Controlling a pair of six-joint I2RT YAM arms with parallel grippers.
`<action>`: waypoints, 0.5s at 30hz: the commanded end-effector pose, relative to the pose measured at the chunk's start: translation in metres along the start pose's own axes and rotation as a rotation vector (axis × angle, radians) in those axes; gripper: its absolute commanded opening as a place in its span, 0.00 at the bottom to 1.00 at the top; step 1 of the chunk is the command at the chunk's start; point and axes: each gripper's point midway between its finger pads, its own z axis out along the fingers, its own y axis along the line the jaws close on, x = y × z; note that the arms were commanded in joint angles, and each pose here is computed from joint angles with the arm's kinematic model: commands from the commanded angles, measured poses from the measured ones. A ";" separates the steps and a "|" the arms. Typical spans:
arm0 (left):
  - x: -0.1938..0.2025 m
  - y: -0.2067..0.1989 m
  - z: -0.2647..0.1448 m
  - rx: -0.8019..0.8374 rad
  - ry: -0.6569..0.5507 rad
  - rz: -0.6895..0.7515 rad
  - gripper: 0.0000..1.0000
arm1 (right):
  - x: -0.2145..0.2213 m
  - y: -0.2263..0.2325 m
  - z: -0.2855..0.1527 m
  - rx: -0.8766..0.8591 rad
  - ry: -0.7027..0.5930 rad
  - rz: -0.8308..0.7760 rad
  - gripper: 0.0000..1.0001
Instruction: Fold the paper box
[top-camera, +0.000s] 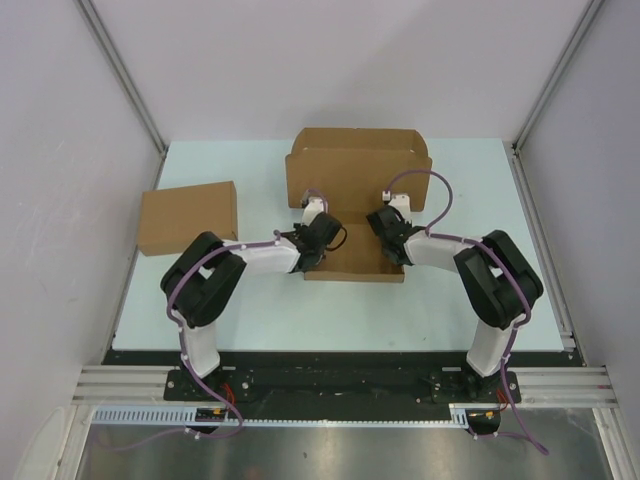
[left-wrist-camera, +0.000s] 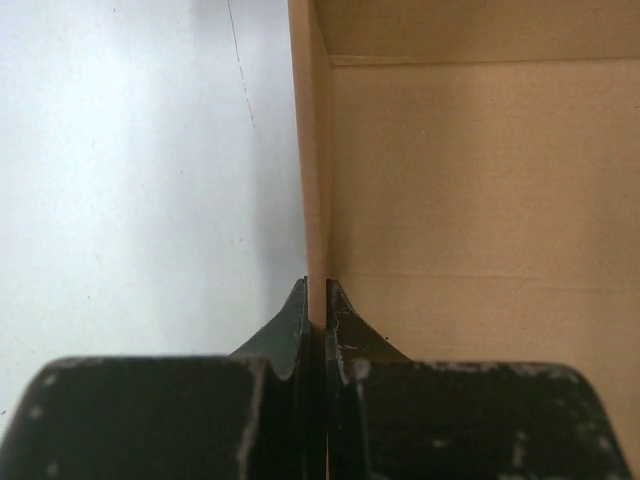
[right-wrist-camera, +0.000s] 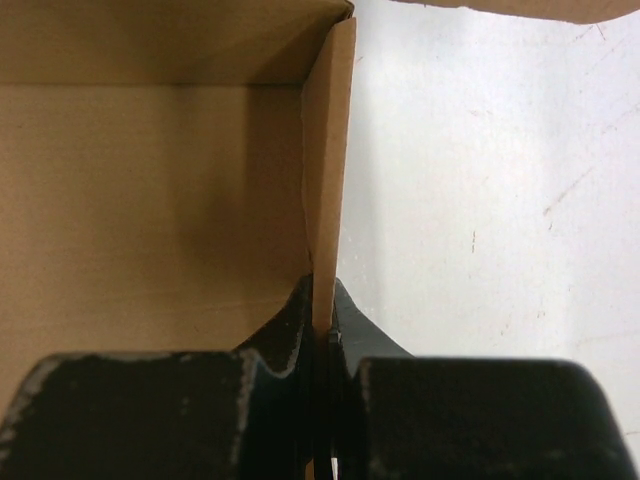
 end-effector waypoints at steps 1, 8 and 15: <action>0.003 -0.026 -0.014 0.058 -0.005 0.006 0.11 | 0.003 0.012 -0.011 -0.027 0.014 -0.005 0.02; -0.021 -0.014 -0.031 0.047 -0.060 -0.022 0.71 | -0.027 0.000 -0.034 -0.040 -0.048 0.061 0.54; -0.043 -0.003 -0.055 0.052 -0.107 -0.056 0.87 | -0.046 -0.012 -0.056 -0.055 -0.084 0.104 0.66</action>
